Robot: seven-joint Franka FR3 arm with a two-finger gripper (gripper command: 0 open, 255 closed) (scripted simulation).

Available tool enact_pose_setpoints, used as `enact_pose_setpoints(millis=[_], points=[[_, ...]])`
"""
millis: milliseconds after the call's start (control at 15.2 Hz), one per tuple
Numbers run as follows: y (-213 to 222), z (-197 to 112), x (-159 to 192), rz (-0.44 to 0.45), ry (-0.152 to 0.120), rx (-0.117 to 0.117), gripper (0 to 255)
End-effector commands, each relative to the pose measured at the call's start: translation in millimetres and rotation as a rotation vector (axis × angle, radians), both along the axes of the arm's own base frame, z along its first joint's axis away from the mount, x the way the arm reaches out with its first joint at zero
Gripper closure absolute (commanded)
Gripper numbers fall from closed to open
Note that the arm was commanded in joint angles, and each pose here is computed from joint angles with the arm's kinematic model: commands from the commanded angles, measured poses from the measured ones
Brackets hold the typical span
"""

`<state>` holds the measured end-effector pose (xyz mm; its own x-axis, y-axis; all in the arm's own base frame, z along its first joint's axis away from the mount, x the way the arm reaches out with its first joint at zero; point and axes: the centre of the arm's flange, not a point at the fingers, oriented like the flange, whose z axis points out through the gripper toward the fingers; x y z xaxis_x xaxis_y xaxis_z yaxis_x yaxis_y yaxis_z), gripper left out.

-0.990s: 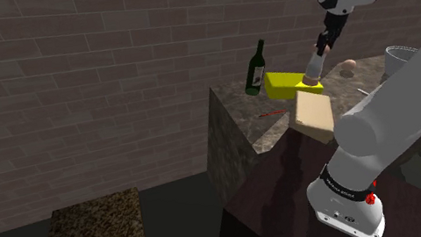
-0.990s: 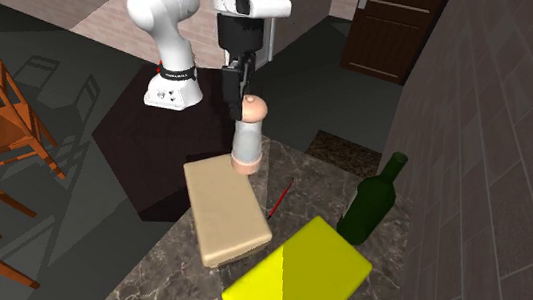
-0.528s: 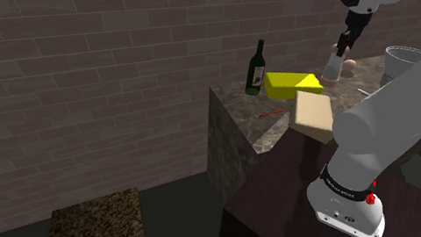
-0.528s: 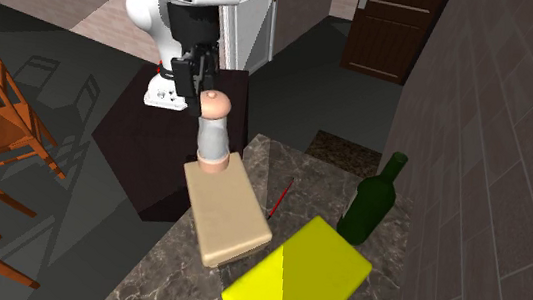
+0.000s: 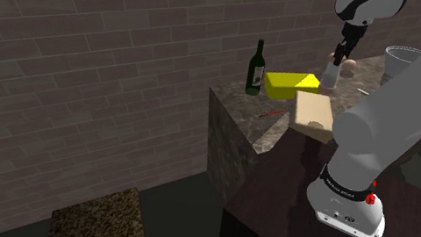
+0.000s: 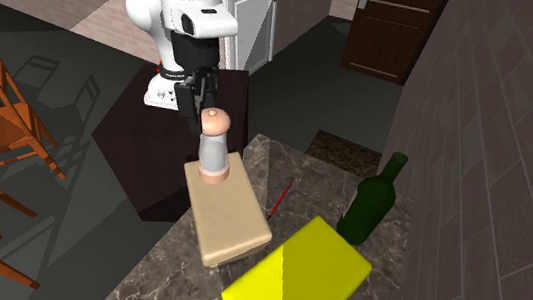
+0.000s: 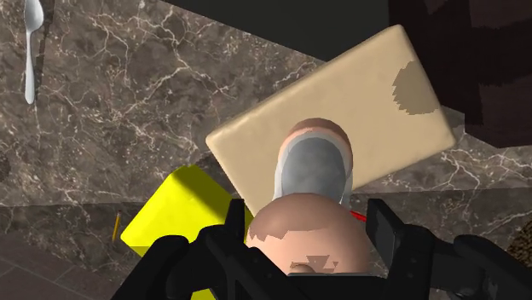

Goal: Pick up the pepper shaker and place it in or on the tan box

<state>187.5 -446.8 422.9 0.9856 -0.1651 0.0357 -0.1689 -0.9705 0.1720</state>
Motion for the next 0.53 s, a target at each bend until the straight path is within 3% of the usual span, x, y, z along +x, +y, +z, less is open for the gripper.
enact_pose_setpoints(millis=[0, 462], points=[[1, -11, 1, 0.0, 0.0, -0.001, 255], [1, -48, 1, 0.0, 0.0, -0.001, 255]])
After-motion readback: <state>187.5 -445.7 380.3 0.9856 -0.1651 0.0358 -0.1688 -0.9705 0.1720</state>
